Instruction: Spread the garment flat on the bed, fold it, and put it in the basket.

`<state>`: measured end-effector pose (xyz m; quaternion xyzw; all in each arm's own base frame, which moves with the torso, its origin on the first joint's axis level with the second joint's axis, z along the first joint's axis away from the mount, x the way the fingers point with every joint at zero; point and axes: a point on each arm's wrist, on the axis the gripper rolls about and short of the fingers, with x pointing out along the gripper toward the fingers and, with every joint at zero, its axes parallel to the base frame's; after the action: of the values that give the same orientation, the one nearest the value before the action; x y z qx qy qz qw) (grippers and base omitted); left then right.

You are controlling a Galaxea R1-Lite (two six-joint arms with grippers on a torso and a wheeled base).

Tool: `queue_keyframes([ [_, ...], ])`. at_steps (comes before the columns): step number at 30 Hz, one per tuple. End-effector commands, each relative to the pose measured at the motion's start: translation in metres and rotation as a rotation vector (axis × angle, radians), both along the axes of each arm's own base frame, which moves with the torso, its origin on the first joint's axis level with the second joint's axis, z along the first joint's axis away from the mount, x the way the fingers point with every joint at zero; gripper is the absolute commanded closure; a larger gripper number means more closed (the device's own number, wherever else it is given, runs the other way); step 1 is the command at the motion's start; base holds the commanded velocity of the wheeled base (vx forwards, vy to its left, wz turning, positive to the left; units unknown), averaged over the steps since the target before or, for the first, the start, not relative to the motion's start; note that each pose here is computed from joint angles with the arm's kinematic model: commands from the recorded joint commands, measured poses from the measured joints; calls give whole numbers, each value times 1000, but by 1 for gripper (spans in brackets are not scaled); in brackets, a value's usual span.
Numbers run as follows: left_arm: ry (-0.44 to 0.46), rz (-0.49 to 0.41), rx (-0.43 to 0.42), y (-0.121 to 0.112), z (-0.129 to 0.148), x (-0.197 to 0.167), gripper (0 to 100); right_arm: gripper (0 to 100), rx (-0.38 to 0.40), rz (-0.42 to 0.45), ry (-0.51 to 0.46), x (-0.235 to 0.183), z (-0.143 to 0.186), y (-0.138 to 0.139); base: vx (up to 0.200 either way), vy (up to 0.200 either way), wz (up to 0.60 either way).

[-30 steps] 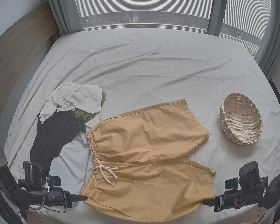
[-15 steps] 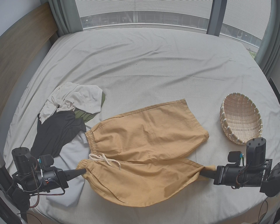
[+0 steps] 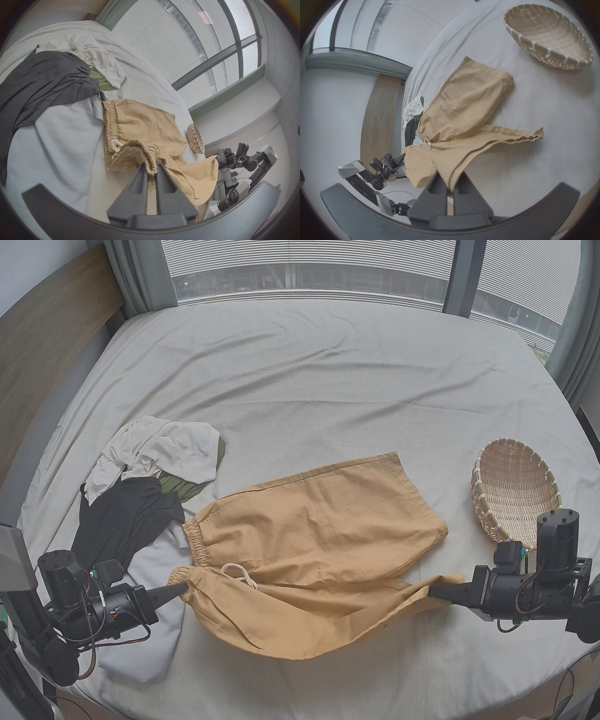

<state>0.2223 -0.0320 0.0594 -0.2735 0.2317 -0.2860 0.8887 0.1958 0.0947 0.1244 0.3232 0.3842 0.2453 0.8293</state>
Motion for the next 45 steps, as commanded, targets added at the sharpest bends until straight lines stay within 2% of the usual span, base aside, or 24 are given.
queue_keyframes([
  [1,-21,19,-20,0,7,3,100,100,82,-10,-64,1,37,-12,0,0,0],
  [12,-50,26,-36,-2,17,-2,100,100,153,-56,-16,26,49,-24,0,0,0],
  [21,-51,35,-77,-3,23,-3,100,100,157,-66,-11,53,50,-20,0,0,0],
  [27,-62,91,-73,-4,25,2,100,100,185,-81,-7,65,55,-18,0,0,0],
  [37,-45,116,-141,-5,30,9,100,100,193,-118,12,76,63,-24,0,0,0],
  [45,-54,175,-135,-5,28,19,100,100,215,-116,4,87,70,-23,0,0,0],
])
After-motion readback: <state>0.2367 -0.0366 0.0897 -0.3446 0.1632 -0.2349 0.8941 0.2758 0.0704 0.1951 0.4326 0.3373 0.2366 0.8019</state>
